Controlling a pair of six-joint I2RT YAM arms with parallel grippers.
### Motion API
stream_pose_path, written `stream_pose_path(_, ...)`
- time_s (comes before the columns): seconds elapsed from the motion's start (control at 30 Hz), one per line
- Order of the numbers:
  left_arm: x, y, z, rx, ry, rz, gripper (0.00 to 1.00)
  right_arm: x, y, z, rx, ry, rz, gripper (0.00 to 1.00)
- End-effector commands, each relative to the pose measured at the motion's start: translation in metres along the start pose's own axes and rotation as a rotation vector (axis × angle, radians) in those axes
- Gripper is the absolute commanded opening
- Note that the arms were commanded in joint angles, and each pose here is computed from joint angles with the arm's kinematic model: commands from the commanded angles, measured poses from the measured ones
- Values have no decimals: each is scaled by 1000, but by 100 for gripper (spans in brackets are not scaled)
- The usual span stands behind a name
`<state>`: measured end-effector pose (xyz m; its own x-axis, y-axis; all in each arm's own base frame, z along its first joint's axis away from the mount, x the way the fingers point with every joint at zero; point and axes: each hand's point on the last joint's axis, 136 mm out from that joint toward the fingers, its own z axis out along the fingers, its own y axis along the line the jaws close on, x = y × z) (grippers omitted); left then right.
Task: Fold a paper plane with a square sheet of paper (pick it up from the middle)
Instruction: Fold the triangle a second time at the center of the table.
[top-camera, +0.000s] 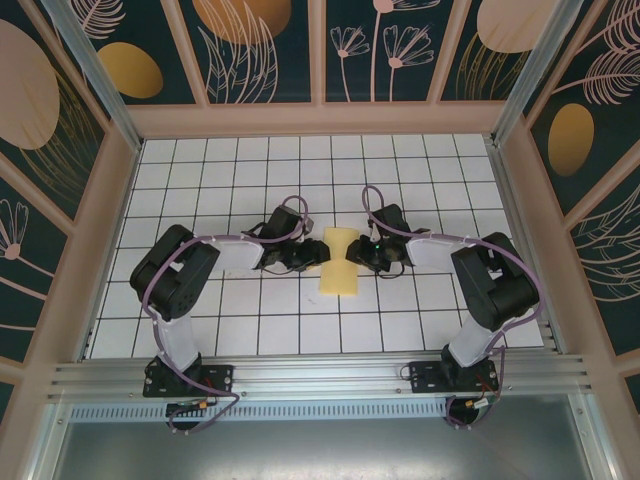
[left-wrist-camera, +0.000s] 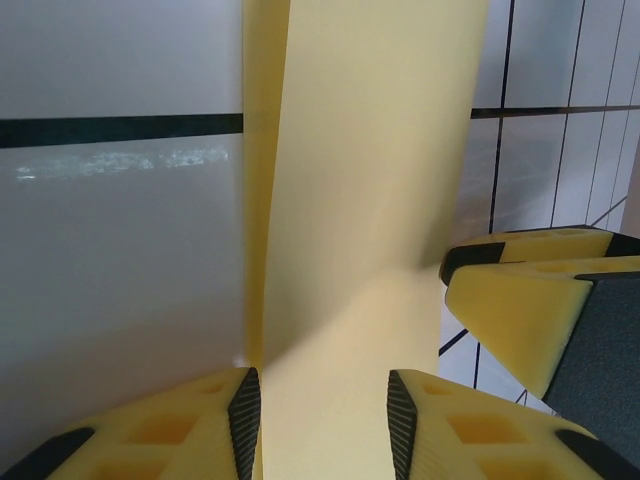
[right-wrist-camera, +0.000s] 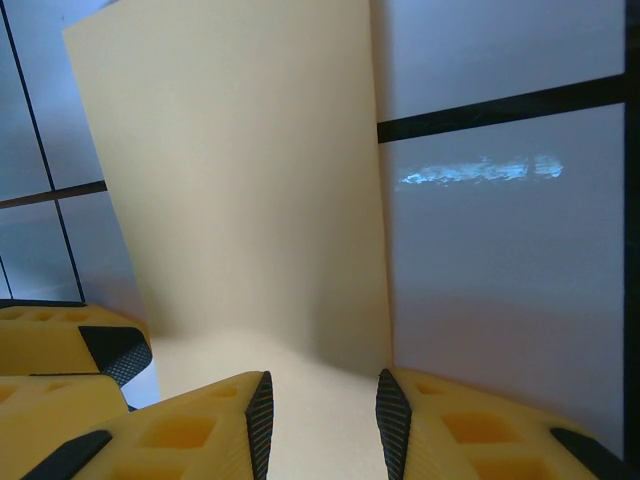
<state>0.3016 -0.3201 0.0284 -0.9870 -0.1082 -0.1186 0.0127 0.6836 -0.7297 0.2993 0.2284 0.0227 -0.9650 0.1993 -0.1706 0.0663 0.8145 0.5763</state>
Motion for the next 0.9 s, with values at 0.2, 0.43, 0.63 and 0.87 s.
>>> stream_pose_path(0.2, 3, -5, 4, 7, 27, 16, 40, 8, -17, 2, 43, 16, 34, 37)
stream_pose_path(0.43, -1, 3, -1, -51, -6, 16, 42, 9, -19, 3, 42, 16, 39, 37)
stream_pose_path(0.63, -3, 12, -5, -102, -23, 18, 45, 9, -21, 2, 50, 14, 43, 37)
stream_pose_path(0.87, 2, 10, -1, -82, 6, 16, 44, 8, -21, 1, 47, 12, 44, 37)
